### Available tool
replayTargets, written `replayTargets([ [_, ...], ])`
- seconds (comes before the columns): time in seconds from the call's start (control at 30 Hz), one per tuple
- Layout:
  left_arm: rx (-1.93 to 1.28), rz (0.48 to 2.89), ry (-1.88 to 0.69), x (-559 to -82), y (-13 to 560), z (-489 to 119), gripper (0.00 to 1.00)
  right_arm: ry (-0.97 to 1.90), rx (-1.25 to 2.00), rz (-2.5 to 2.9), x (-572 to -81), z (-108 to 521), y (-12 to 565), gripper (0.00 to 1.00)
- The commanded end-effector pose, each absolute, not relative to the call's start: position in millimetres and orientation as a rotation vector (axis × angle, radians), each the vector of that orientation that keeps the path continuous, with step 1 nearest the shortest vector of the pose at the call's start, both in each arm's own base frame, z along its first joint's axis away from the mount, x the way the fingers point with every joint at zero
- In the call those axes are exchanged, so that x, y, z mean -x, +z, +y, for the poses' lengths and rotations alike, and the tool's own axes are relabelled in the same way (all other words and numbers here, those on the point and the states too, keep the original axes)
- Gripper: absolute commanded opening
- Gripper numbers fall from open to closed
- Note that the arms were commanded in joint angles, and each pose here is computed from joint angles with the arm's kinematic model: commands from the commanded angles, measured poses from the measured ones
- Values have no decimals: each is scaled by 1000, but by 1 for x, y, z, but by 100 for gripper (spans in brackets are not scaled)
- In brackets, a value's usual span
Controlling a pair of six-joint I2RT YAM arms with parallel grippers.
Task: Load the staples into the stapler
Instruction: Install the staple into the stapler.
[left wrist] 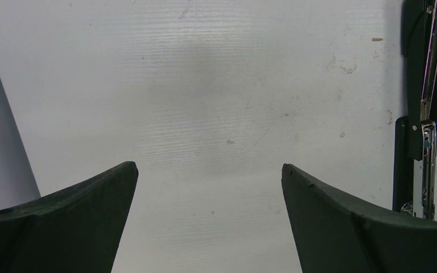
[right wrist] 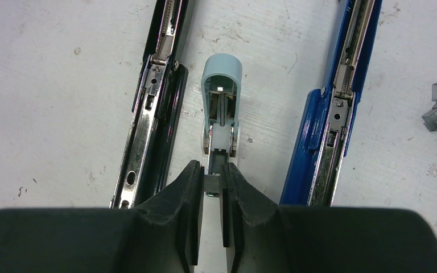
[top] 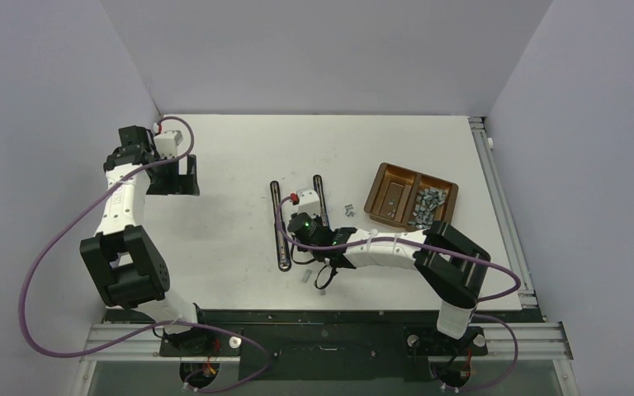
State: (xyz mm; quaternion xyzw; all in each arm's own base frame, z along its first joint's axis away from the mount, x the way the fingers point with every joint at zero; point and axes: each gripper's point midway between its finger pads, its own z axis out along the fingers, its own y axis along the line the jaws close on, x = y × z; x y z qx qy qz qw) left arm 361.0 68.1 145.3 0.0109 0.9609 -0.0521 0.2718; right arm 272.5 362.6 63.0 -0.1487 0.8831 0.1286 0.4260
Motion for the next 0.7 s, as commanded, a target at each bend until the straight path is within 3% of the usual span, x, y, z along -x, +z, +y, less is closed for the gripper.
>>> replayTargets([
  [0.0,-19,2527,-150,-374,163,70,96,307,374,2206,-277,363,55,9],
  [0.67,-21,2525,-148,-372,164,69,96,306,390,2215,-277,364,52,9],
])
